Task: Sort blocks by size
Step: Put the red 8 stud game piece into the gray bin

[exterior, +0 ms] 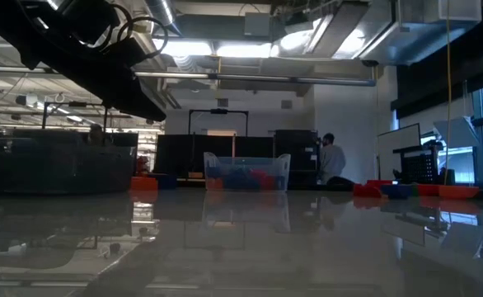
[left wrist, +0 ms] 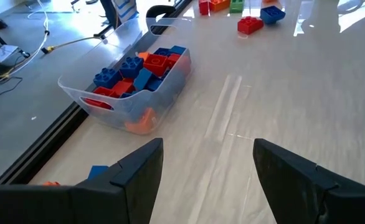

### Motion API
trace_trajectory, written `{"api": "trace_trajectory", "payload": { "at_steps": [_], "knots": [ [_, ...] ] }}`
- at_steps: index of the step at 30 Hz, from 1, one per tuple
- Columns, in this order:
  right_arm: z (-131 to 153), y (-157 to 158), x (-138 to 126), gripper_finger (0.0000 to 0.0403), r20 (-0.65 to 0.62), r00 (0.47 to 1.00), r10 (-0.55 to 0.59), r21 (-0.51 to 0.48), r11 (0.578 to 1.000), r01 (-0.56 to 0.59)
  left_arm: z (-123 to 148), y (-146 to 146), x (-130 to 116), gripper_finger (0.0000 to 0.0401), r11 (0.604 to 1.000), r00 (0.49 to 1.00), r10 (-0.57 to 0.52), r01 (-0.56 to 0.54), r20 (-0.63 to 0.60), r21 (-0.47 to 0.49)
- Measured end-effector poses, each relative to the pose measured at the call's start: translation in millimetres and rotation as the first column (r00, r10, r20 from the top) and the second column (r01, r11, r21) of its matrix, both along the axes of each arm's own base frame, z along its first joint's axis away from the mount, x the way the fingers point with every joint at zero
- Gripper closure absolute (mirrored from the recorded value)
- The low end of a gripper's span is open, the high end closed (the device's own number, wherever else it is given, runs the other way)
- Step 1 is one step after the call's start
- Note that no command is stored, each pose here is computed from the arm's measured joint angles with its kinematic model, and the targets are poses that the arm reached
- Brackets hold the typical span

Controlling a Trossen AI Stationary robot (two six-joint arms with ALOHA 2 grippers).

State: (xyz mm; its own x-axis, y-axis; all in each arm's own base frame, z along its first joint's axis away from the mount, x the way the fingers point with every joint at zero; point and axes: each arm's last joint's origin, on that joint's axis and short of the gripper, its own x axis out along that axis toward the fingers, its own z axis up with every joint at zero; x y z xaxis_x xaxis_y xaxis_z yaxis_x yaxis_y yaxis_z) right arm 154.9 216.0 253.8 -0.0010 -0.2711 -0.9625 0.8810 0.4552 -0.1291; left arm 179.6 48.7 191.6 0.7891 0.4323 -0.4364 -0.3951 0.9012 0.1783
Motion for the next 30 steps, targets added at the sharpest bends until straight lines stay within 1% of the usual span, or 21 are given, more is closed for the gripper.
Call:
{"api": "trace_trajectory", "payload": {
  "at_steps": [2,4,10,15,18,22,27,30],
  "knots": [
    [4.2,-12.4,13.2,0.0122,0.066,0.996,0.051,-0.05,0.998,-0.048,-0.1,0.0,0.0,0.0166,1.0,1.0,0.004,-0.004,0.003,-0.007],
    [7.8,-28.9,27.8,0.0124,0.076,0.995,0.071,-0.089,0.994,-0.065,-0.2,0.0,-0.2,0.0166,1.0,1.0,0.006,-0.006,0.003,-0.011],
    [9.4,-85.1,70.6,0.0132,0.003,0.995,0.095,-0.162,0.982,-0.094,-0.3,0.0,-0.3,0.0166,1.0,1.0,0.008,-0.008,0.003,-0.014],
    [10.1,-140.8,95.0,0.0134,-0.062,0.996,0.056,-0.213,0.975,-0.068,-0.3,0.0,-0.3,0.0166,1.0,1.0,0.008,-0.008,0.003,-0.015],
    [10.4,-174.5,103.9,0.0135,-0.092,0.996,0.021,-0.237,0.971,-0.042,-0.4,0.0,-0.3,0.0166,1.0,1.0,0.008,-0.008,0.003,-0.015],
    [9.4,-219.2,112.9,0.0135,-0.099,0.995,-0.024,-0.225,0.974,0.001,-0.3,-0.1,-0.3,0.0166,1.0,1.0,0.008,-0.008,0.003,-0.015],
    [8.9,-276.6,112.6,0.0135,-0.109,0.99,-0.088,-0.219,0.974,0.063,-0.3,0.0,-0.3,0.0166,1.0,1.0,0.008,-0.008,0.003,-0.015],
    [8.7,-311.1,108.6,0.0135,-0.089,0.987,-0.135,-0.221,0.969,0.113,-0.3,-0.1,-0.3,0.0166,1.0,1.0,0.008,-0.008,0.003,-0.015]
  ]
}}
